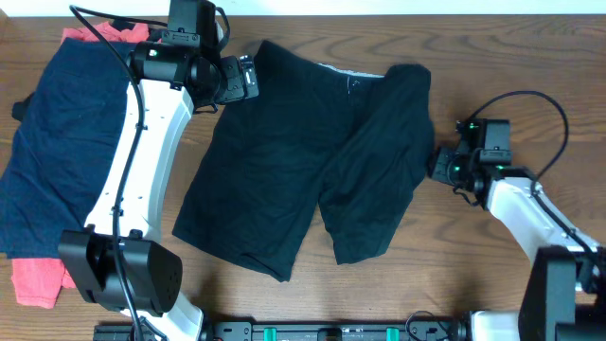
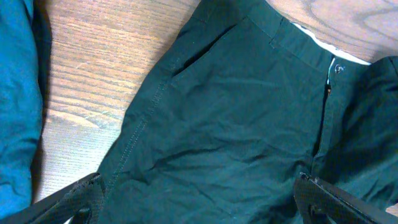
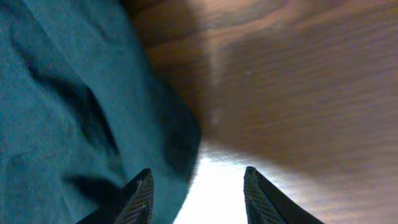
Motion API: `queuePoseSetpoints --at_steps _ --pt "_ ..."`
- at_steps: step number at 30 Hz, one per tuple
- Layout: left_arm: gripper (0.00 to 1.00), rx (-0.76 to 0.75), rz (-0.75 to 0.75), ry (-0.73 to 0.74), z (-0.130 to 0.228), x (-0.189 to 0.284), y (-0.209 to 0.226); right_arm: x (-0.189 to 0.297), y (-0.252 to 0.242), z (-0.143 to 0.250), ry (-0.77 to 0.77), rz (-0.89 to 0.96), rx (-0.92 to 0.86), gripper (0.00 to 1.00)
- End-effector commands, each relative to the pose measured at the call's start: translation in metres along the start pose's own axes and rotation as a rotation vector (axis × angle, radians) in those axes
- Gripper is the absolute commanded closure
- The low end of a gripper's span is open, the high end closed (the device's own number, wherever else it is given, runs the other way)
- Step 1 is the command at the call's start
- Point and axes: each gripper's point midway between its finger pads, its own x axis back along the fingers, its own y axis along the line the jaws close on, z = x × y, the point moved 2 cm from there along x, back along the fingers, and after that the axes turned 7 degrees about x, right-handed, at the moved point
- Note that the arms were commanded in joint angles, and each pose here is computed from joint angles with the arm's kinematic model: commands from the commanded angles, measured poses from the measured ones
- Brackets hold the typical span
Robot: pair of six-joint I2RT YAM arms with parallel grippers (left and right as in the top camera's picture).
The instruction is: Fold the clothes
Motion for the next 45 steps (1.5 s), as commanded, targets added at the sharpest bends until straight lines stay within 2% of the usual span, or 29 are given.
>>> queuePoseSetpoints --at_steps 1,6,9,20,24,29,34,39,45 --pt "0.02 -0.017 -0.020 0.022 0.004 -0.007 0.004 -0.011 0.010 0.005 0.017 -0.032 0.005 0.54" --pt "0.02 -0.018 -0.020 0.021 0.004 -0.007 0.004 -0.026 0.015 0.003 0.003 -0.044 0.019 0.55" --pt "0.02 -0.018 -0.020 0.022 0.004 -0.007 0.004 -0.033 0.015 0.004 0.007 -0.044 0.007 0.59" --pt "0.02 -0.017 -0.021 0.023 0.004 -0.007 0.004 -0.035 0.008 0.011 0.046 -0.004 0.000 0.99" --pt "0.02 -0.017 -0.021 0.023 0.004 -0.007 0.004 -0.002 0.008 -0.004 0.074 0.013 0.015 0.99" --pt "0.02 -0.017 -0.021 0.023 0.004 -0.007 0.004 0.078 0.007 -0.040 0.131 0.082 0.059 0.99" --pt "0.02 -0.018 -0.020 0.023 0.004 -0.007 0.004 0.128 0.017 -0.053 0.189 0.110 0.088 0.99" --pt "0.02 -0.017 -0.021 0.024 0.004 -0.007 0.004 0.135 0.025 -0.038 0.267 0.109 0.108 0.93" --pt "0.02 -0.017 -0.021 0.024 0.004 -0.007 0.004 0.108 0.036 -0.030 0.343 0.125 0.164 0.88"
